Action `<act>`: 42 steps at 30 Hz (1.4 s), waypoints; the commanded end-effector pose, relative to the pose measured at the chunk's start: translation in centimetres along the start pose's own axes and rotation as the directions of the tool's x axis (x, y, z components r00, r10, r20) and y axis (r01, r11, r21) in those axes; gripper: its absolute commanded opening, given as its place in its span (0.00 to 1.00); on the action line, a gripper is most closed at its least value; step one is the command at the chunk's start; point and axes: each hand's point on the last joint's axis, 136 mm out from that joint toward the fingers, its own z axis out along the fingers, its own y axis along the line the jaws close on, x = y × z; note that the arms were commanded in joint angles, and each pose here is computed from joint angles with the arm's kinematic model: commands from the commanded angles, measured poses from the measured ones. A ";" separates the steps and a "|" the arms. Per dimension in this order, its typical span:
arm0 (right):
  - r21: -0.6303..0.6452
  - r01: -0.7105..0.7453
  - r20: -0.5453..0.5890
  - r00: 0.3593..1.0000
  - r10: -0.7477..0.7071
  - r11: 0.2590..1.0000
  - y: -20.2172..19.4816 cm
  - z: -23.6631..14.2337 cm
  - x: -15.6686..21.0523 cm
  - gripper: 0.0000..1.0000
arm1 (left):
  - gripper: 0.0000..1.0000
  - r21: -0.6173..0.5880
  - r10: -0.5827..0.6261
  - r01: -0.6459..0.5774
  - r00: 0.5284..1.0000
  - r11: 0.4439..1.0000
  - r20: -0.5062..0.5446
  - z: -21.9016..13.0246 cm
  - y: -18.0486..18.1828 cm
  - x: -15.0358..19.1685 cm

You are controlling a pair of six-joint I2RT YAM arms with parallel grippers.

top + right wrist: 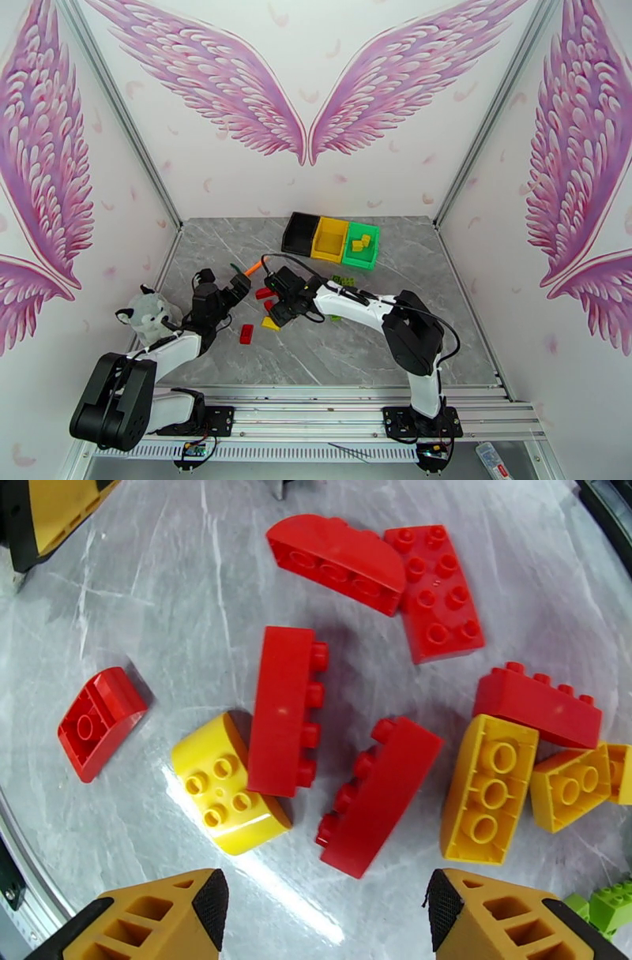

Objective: Sort the legos into containers by color

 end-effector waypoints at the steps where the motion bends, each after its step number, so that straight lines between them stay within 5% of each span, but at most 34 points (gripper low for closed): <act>1: 0.007 0.048 -0.016 0.999 -0.048 0.999 0.7 0.4 -0.3 0.73 | 0.99 0.027 -0.016 0.015 1.000 1.000 0.008 -0.3 -0.3 -0.3; 15: -0.016 0.180 -0.044 0.983 -0.180 0.984 4.4 2.2 0.4 0.71 | 0.99 0.030 -0.036 0.035 0.999 0.999 0.032 -0.9 0.0 -1.2; 42: -0.012 0.198 -0.153 0.968 -0.197 0.980 4.2 6.1 2.1 0.63 | 0.99 0.025 -0.045 0.044 0.999 0.999 0.031 -0.8 0.3 -1.4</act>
